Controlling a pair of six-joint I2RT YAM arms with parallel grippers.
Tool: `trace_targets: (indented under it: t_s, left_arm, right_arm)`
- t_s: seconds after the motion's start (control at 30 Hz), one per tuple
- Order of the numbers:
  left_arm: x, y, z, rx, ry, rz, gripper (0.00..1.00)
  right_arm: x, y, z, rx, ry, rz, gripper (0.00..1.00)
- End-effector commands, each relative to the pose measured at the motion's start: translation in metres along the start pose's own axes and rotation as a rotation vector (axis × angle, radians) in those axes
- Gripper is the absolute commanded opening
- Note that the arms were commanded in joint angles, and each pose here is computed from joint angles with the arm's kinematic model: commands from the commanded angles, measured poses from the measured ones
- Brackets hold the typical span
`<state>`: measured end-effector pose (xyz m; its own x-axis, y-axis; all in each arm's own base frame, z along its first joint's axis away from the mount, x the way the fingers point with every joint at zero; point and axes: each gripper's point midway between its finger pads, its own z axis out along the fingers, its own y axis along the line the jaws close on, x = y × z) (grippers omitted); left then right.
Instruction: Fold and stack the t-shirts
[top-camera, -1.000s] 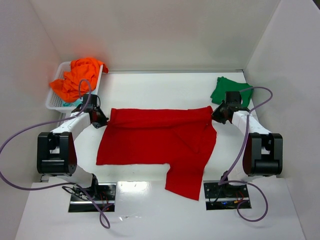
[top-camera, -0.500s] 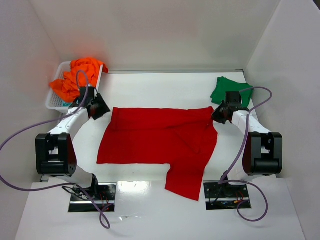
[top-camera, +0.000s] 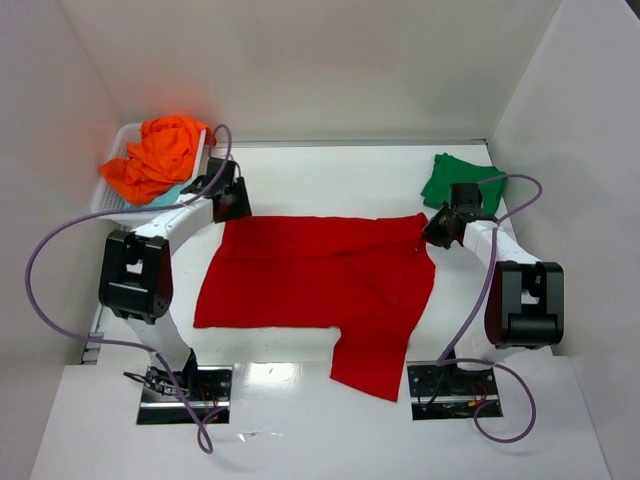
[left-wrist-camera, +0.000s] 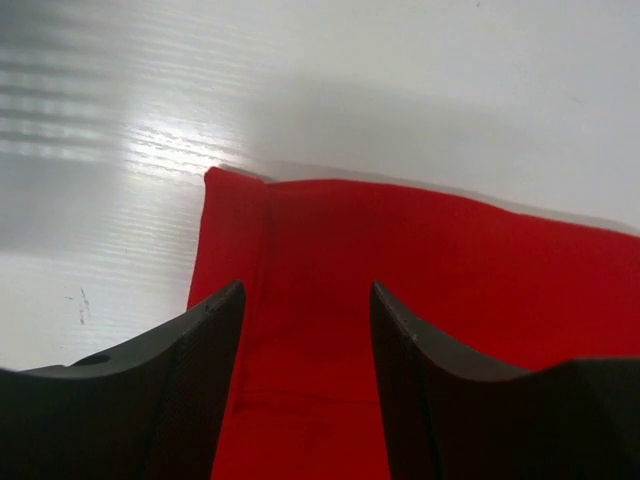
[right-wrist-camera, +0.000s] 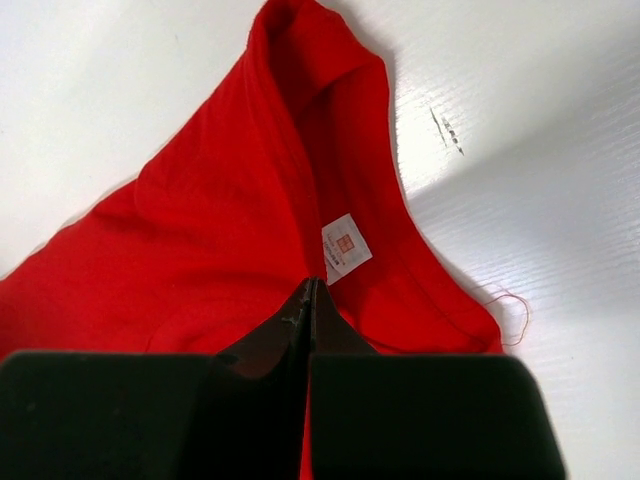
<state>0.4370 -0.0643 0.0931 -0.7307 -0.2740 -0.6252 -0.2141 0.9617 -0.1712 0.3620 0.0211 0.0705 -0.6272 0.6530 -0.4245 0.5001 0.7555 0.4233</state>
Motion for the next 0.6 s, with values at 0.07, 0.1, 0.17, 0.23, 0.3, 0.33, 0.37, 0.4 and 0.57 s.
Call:
trace_targets:
  t_s: [0.07,0.1,0.17,0.23,0.3,0.33,0.37,0.4,0.57]
  left_arm:
    - [0.001,0.025,0.012,-0.192,-0.012,0.088,0.61]
    - [0.003,0.024,0.010,-0.207,-0.008,0.114,0.61]
    - [0.006,0.032,0.014,-0.272,-0.012,0.145,0.61]
    - [0.008,0.039,0.014,-0.337,-0.013,0.167,0.61]
    - [0.011,0.041,0.016,-0.365,-0.011,0.181,0.61]
    - [0.015,0.041,0.019,-0.377,-0.005,0.193,0.61]
    - [0.014,0.041,0.022,-0.386,-0.006,0.195,0.61]
    - [0.014,0.041,0.022,-0.386,-0.006,0.195,0.61]
    - [0.023,0.038,0.028,-0.377,0.016,0.208,0.59]
  right_arm:
    - [-0.005,-0.003,0.005,0.004,-0.017,-0.011,0.00]
    - [-0.005,-0.003,0.005,0.004,-0.017,-0.011,0.00]
    - [-0.005,-0.003,0.005,0.004,-0.017,-0.011,0.00]
    - [-0.004,-0.005,0.007,0.009,-0.010,-0.010,0.00]
    - [-0.004,-0.005,0.007,0.009,-0.010,-0.010,0.00]
    - [-0.004,-0.005,0.007,0.009,-0.010,-0.010,0.00]
    - [-0.004,-0.005,0.007,0.009,-0.010,-0.010,0.00]
    - [-0.004,-0.005,0.007,0.009,-0.010,-0.010,0.00]
    - [-0.002,-0.006,0.009,0.015,-0.003,-0.009,0.00]
